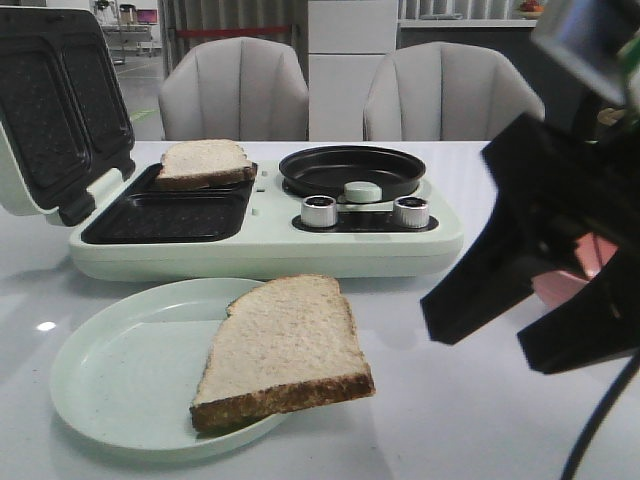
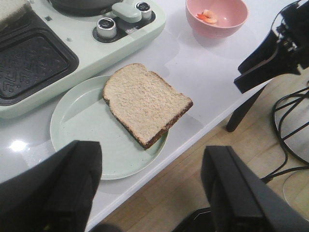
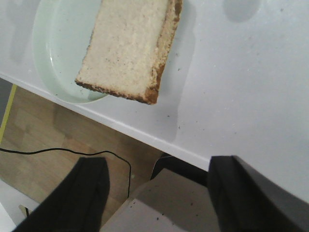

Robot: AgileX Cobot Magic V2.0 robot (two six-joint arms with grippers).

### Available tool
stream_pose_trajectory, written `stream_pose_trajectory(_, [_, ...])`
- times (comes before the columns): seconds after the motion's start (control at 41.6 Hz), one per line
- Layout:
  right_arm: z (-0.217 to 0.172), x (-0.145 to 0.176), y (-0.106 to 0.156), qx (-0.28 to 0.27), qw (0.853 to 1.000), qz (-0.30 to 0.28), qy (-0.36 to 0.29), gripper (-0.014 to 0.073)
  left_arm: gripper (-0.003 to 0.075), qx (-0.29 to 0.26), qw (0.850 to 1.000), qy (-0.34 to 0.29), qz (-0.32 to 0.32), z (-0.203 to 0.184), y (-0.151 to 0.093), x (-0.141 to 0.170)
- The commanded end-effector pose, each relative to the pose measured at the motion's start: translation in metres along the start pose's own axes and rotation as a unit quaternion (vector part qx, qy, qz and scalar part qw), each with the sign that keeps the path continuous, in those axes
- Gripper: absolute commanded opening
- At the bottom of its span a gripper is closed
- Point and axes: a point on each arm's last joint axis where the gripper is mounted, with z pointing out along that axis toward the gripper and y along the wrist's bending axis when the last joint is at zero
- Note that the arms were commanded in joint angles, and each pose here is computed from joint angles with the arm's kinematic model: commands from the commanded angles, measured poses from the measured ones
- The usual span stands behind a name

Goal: Make breakfast with bread and shrimp
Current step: 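Move the right gripper over the remaining bread slice on the plate, then grasp the second bread slice with the right gripper and lift it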

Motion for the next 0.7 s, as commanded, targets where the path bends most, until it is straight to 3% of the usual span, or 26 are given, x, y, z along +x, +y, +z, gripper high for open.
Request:
stream_pose_trajectory(0.0, [0.008,-0.018,0.010,-0.016,1.000,0.019,-0.013,0.0545,0.0498,0.010,0.999,-0.051,-0.001,-0.006,-0.003,-0.014])
stream_pose_trajectory(0.674, [0.078,-0.086,0.021,-0.011,1.000,0.018,0.023,0.0545,0.0498,0.010,0.999,-0.051,-0.001,-0.006,-0.003,-0.014])
